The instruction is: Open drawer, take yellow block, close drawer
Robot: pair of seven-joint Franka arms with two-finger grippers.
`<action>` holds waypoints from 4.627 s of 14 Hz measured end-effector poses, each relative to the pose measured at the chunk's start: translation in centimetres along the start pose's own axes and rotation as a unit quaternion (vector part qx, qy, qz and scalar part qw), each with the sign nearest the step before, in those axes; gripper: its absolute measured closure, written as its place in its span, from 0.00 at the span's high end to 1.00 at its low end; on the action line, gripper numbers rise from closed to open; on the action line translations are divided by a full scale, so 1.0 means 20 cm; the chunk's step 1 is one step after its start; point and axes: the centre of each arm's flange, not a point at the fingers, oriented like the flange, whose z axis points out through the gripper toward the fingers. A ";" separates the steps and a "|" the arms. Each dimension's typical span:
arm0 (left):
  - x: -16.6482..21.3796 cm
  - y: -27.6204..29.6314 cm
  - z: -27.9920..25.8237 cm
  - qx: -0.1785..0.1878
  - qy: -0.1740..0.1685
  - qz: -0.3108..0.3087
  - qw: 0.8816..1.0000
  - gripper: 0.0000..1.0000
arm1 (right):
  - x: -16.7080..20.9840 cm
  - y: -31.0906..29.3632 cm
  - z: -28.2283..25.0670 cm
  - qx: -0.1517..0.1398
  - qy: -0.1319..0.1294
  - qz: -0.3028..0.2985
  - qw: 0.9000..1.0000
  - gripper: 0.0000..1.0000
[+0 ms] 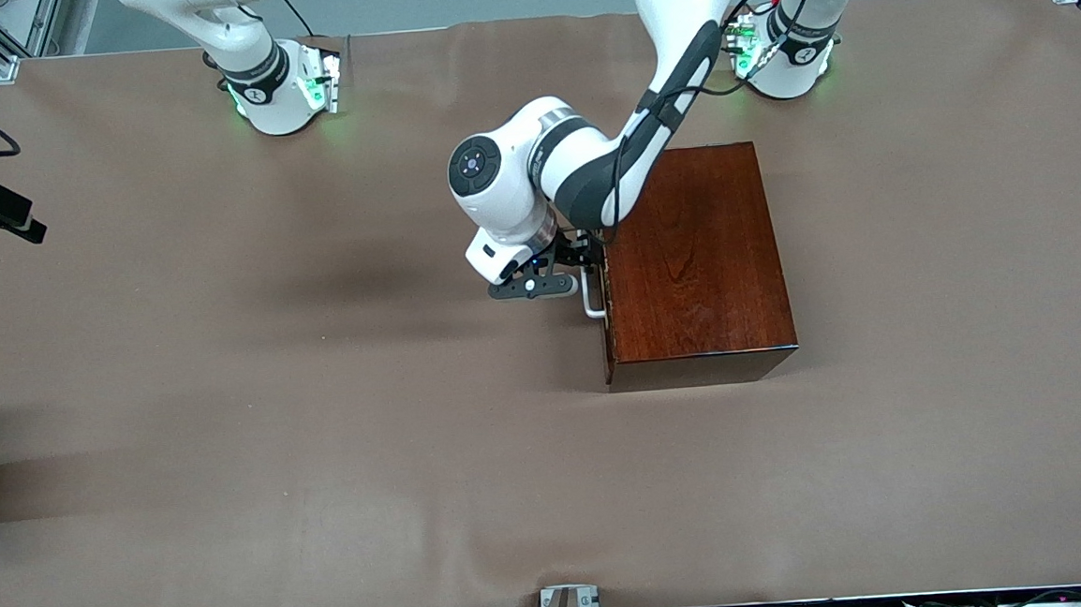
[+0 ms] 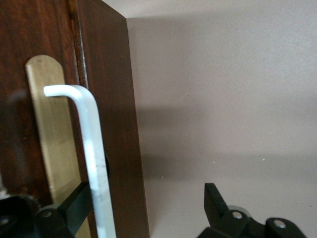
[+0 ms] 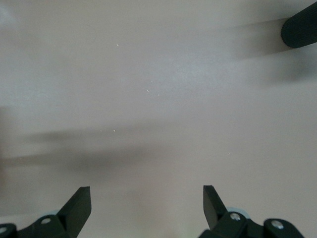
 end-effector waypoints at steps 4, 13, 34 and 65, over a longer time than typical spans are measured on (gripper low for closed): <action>0.01 0.01 0.00 -0.005 0.004 -0.008 1.000 1.00 | 0.00 0.01 -0.01 0.000 0.002 0.002 1.000 1.00; -0.05 0.17 -0.07 -0.064 0.050 -0.038 0.996 1.00 | 0.00 0.02 -0.01 0.000 0.003 0.005 1.000 1.00; -0.10 0.37 -0.17 -0.197 0.089 -0.054 0.975 1.00 | 0.34 0.13 0.75 -0.011 -0.115 0.027 0.993 1.00; 0.18 -0.79 -1.16 -0.167 0.056 -0.159 0.971 1.00 | 0.21 -1.21 0.94 0.017 -0.142 0.465 0.874 1.00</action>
